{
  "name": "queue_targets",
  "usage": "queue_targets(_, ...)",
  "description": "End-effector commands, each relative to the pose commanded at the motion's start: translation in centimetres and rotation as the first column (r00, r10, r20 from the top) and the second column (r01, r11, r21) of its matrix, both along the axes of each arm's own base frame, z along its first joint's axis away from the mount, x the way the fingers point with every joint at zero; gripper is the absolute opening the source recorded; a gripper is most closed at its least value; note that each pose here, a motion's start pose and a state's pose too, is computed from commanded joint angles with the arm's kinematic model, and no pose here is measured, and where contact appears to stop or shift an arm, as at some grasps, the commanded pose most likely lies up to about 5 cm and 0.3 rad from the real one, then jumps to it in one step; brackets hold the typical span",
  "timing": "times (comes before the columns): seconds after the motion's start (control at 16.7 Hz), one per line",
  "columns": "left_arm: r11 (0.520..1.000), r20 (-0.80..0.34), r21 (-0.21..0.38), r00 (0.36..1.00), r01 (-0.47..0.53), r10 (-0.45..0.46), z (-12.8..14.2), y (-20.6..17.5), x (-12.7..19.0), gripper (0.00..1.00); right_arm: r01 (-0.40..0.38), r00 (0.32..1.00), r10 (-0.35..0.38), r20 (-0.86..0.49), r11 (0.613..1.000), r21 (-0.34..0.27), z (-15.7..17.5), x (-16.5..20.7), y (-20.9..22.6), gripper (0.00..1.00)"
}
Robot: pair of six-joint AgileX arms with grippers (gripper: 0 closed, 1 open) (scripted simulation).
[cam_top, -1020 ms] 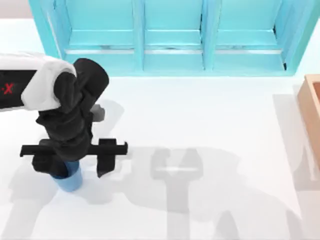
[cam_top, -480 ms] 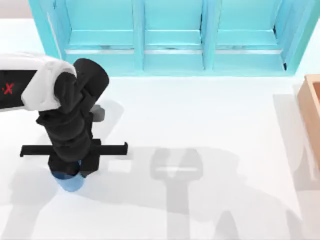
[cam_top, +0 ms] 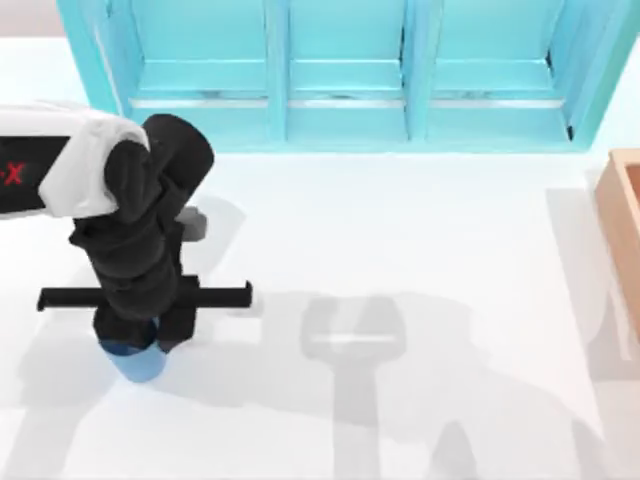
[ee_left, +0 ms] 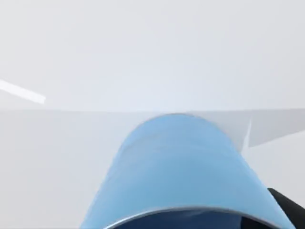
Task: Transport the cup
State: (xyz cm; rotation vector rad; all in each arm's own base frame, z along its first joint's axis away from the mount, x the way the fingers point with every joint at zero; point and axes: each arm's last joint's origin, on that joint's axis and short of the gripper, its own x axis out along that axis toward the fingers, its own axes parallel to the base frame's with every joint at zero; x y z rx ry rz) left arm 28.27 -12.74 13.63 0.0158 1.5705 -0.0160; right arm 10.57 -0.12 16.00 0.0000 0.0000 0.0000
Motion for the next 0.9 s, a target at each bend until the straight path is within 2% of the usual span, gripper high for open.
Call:
queue_targets(0.24,1.0,-0.011,0.002,1.0,-0.003,0.003,1.0,4.1,2.4,0.0,0.0,1.0,0.0,0.0,1.0,0.0,0.0,0.0,0.0,1.0)
queue_targets(0.48,1.0,-0.044,0.002,0.999,-0.004,0.005,2.3,13.3,4.3,0.0,0.0,1.0,0.0,0.0,1.0,0.0,0.0,0.0,0.0,1.0)
queue_targets(0.72,1.0,-0.05,-0.008,0.999,-0.002,0.002,4.4,23.3,3.0,0.0,0.0,1.0,0.0,0.0,1.0,0.0,0.0,0.0,0.0,1.0)
queue_targets(0.9,1.0,-0.02,-0.005,1.0,0.0,0.0,6.1,27.7,1.2,0.0,0.0,1.0,0.0,0.0,1.0,0.0,0.0,0.0,0.0,1.0)
